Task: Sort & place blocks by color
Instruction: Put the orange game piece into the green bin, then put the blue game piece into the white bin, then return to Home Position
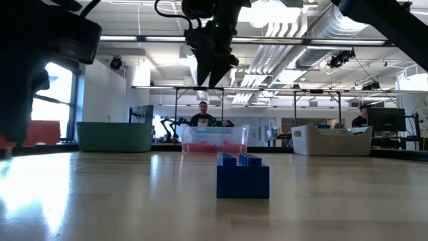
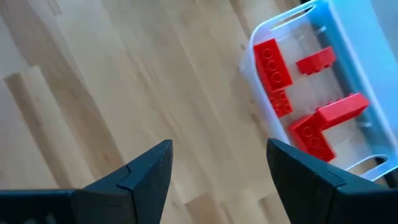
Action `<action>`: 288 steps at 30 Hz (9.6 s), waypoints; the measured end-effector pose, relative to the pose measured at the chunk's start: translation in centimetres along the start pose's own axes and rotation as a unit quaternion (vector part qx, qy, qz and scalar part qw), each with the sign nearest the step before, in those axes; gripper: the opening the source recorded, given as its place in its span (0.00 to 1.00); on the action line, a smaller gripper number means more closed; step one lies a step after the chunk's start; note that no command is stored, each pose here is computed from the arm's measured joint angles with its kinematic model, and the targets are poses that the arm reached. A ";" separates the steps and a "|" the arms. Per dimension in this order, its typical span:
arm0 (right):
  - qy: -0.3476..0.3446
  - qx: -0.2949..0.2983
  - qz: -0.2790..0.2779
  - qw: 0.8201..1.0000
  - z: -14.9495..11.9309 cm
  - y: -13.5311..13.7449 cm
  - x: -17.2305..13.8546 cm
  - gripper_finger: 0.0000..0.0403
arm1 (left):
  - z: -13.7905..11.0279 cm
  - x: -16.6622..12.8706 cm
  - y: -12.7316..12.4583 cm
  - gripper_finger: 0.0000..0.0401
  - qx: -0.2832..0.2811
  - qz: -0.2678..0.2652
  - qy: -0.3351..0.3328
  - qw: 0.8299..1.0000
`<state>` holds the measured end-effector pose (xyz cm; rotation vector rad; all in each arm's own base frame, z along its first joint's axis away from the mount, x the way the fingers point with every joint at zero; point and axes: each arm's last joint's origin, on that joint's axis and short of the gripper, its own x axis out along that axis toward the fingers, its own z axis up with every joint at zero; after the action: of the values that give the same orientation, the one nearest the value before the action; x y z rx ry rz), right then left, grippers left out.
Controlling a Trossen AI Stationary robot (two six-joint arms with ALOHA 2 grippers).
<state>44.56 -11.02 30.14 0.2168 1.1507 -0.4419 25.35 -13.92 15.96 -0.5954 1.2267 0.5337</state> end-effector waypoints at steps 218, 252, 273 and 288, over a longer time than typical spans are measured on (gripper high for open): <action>-0.050 0.338 -0.225 0.912 -23.5 -20.3 -0.9 0.56 | 19.7 -8.5 16.3 0.56 -0.006 -0.075 -0.374 0.924; -0.230 0.244 -0.014 0.942 -14.2 -12.1 -9.4 0.73 | 5.1 -9.6 16.1 0.56 0.086 -0.187 -0.463 0.862; -0.213 0.210 0.085 0.950 -14.2 -8.6 -9.5 0.73 | -0.6 -2.7 20.3 0.56 0.125 -0.234 -0.516 0.815; -0.385 0.066 0.082 0.917 -19.8 -9.1 -18.4 0.73 | -0.7 -2.6 20.3 0.56 0.180 -0.221 -0.511 0.811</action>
<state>17.93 -7.37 39.56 0.2244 0.3244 -0.4015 10.68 0.32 15.65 -0.1723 0.1154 0.1427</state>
